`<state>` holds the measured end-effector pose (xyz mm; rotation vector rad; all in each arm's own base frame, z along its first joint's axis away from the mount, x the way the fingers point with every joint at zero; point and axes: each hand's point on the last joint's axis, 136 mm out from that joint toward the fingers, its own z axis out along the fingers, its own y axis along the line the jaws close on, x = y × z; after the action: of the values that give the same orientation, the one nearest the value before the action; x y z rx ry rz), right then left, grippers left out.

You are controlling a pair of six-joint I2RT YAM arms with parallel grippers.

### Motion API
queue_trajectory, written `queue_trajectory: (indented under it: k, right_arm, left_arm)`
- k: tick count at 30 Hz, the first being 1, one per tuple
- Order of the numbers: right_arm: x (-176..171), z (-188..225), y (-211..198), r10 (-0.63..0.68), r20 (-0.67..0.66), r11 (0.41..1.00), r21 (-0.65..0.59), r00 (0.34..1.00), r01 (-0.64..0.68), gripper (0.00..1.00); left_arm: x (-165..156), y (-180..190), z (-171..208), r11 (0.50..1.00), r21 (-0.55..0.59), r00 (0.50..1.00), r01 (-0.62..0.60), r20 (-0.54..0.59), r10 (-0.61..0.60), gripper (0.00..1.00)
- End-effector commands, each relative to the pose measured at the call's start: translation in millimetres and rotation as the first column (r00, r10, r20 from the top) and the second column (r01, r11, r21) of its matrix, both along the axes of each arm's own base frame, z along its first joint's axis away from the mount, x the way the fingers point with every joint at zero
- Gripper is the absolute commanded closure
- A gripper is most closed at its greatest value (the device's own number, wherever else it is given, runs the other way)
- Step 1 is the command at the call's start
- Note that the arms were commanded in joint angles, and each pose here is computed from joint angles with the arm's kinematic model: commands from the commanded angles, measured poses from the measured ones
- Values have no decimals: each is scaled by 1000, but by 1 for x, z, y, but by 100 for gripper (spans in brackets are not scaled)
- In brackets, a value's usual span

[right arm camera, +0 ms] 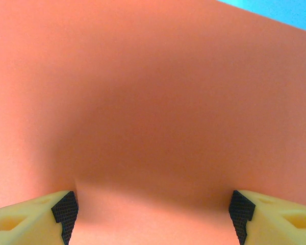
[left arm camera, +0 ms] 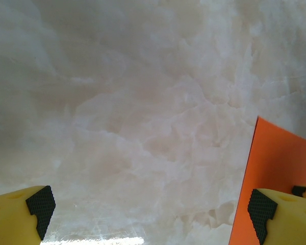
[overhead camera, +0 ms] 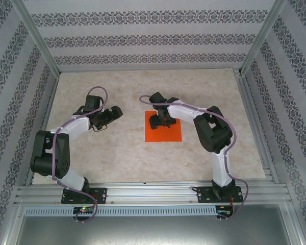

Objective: Fold a paper plane with a square sheet of paper (pick it up from the middle)
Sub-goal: Move the square sheet of paper to the center of the table.

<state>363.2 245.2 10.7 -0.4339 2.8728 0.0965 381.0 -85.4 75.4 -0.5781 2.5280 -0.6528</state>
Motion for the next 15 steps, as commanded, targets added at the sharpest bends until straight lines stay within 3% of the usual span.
queue_trajectory:
  k: [1, 5, 8, 9, 15]
  right_arm:
    - [-70, -46, -32, 119, -239, 983, -110, 964, -149, 20]
    - [-52, -3, -20, 85, -143, 994, -53, 986, -93, 17]
    - [-34, 33, -14, -36, -60, 999, 6, 998, 37, 7]
    - [-31, 37, -15, -93, -54, 995, 20, 994, 94, 3]
    - [-29, 24, -19, -241, -89, 969, 27, 966, 244, 2]
  left_arm:
    - [7, -9, 6, 1000, -12, 999, 17, 28, -17, 0]
    - [8, -12, 5, 1000, -16, 999, 12, 33, -11, 0]
    - [8, -14, 6, 1000, -19, 999, 9, 36, -8, 0]
    - [7, -15, 6, 1000, -20, 999, 7, 34, -6, 0]
    - [6, -19, 1, 1000, -27, 1000, 9, 23, -8, 0]
